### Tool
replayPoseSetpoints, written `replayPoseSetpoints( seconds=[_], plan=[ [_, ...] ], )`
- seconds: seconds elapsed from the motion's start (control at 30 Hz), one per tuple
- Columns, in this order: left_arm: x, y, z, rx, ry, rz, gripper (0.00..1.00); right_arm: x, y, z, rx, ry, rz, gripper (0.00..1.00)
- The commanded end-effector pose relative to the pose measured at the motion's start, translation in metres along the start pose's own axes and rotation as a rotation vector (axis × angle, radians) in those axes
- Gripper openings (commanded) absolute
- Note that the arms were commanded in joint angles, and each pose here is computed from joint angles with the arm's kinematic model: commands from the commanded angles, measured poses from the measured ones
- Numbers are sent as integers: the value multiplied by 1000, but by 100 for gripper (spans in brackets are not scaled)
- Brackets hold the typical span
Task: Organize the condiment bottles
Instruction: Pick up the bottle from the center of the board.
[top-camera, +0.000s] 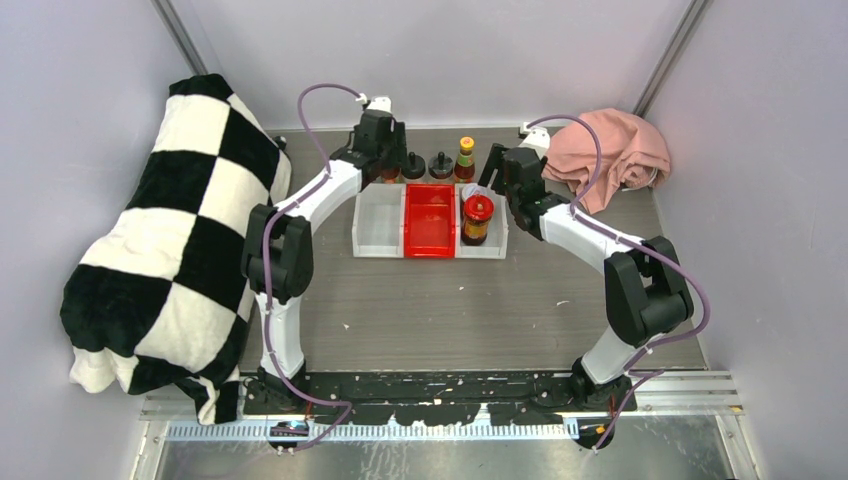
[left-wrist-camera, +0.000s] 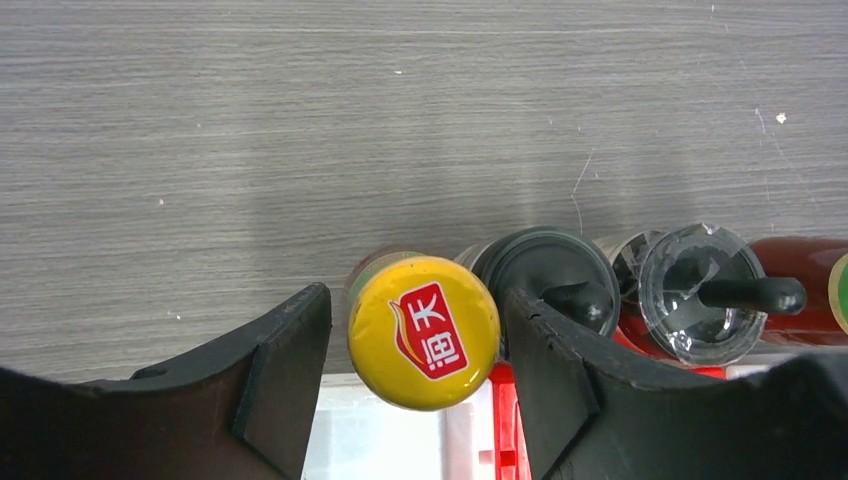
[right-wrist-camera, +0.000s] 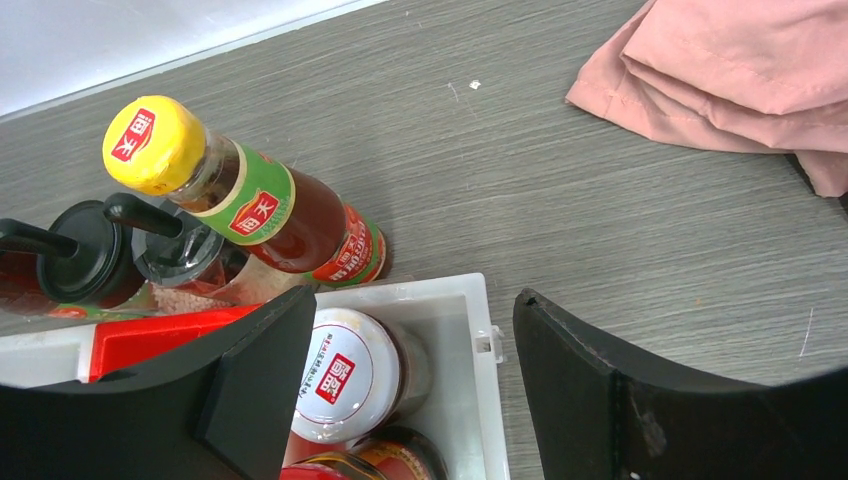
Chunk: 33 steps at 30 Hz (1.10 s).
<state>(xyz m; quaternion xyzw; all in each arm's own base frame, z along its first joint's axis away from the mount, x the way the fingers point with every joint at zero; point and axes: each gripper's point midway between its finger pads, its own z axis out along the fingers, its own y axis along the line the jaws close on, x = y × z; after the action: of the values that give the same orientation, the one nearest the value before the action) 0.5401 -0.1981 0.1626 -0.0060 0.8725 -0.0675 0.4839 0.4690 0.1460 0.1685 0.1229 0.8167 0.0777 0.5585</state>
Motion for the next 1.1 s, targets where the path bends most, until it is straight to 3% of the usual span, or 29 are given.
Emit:
replayPoseSetpoints(
  seconds=[0.0,0.67,1.07],
  plan=[
    [-57,1,-23,8,-176,-26,65,-28,12,4,-28,-68,33,78],
    [-76,0,-33,18,-262,-16,65,-35,16,5,-35,-75,24,78],
    [-77,1,-36,19,-272,-22,40,-34,16,3,-36,-73,24,78]
  ],
)
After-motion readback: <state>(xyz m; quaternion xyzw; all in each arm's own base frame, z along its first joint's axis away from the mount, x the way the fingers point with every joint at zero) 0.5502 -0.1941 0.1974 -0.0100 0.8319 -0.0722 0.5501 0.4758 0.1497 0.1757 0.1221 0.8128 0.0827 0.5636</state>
